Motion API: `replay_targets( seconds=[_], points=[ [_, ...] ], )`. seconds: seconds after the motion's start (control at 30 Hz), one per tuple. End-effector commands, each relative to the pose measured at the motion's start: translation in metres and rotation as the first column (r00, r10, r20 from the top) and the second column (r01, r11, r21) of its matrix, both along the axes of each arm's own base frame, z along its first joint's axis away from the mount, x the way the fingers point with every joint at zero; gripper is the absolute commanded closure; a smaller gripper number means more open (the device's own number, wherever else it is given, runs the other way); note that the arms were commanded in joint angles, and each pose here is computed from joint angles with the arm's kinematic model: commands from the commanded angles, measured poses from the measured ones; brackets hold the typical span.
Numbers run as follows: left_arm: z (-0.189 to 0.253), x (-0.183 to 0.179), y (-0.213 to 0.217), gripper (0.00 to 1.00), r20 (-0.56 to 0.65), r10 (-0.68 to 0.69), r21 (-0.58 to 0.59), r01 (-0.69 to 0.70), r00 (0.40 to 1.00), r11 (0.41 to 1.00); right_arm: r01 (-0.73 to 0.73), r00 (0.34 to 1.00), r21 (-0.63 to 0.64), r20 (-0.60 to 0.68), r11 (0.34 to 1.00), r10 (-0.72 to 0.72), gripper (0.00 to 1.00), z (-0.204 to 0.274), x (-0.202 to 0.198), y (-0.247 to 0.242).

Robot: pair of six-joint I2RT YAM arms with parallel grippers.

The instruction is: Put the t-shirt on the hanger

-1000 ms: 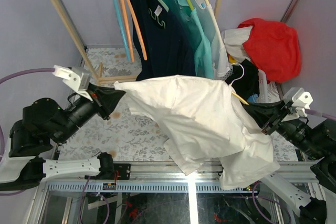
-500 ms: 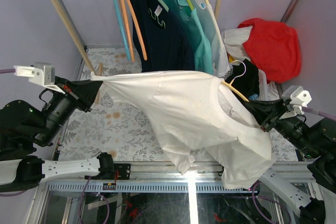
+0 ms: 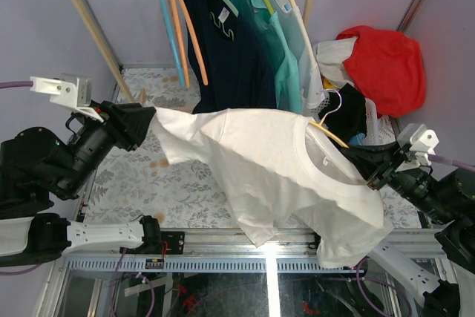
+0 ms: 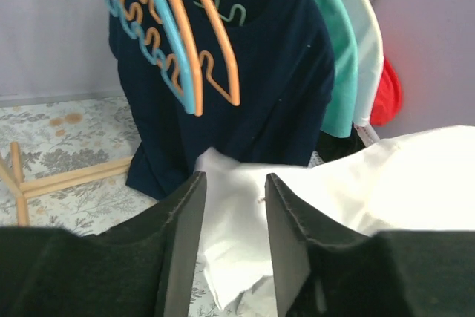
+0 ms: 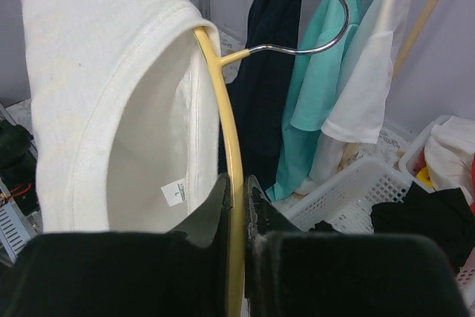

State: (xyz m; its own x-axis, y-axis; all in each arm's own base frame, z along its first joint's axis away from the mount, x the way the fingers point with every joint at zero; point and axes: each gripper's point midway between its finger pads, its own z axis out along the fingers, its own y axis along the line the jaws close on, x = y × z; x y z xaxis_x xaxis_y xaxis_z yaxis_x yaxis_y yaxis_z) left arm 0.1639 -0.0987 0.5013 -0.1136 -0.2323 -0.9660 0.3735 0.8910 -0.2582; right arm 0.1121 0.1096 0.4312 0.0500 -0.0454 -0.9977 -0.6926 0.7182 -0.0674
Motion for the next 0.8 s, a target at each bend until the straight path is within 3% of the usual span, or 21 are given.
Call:
replay_targets(
  seconds=[0.0,0.17,0.3,0.4,0.63,0.77],
  points=[
    [0.001,-0.008,-0.014,0.60,-0.018,-0.095,0.076,0.096,0.995,0.992,0.038,0.997,0.039,0.063,0.998,-0.041,1.00,0.022,0.010,-0.002],
    [0.006,-0.016,-0.011,0.53,-0.022,-0.141,0.038,0.142,0.990,0.989,0.090,0.995,-0.036,0.036,0.995,-0.088,1.00,0.007,0.025,-0.005],
    [0.002,-0.023,-0.037,0.47,-0.058,-0.241,0.094,0.246,0.969,0.965,0.073,0.997,-0.084,0.032,0.994,-0.070,1.00,-0.002,0.031,0.001],
    [-0.007,-0.029,-0.081,0.42,-0.103,-0.367,0.170,0.380,0.925,0.909,-0.009,1.000,-0.097,0.026,0.995,0.012,1.00,-0.002,0.031,0.017],
    [-0.005,-0.043,-0.131,0.19,-0.116,-0.530,0.187,0.543,0.840,0.819,-0.256,0.967,-0.097,-0.016,0.962,0.255,1.00,0.000,0.011,0.053],
    [-0.014,-0.046,-0.148,0.16,-0.146,-0.570,0.204,0.588,0.809,0.783,-0.364,0.931,-0.074,-0.023,0.928,0.364,1.00,0.007,-0.003,0.066]
  ],
)
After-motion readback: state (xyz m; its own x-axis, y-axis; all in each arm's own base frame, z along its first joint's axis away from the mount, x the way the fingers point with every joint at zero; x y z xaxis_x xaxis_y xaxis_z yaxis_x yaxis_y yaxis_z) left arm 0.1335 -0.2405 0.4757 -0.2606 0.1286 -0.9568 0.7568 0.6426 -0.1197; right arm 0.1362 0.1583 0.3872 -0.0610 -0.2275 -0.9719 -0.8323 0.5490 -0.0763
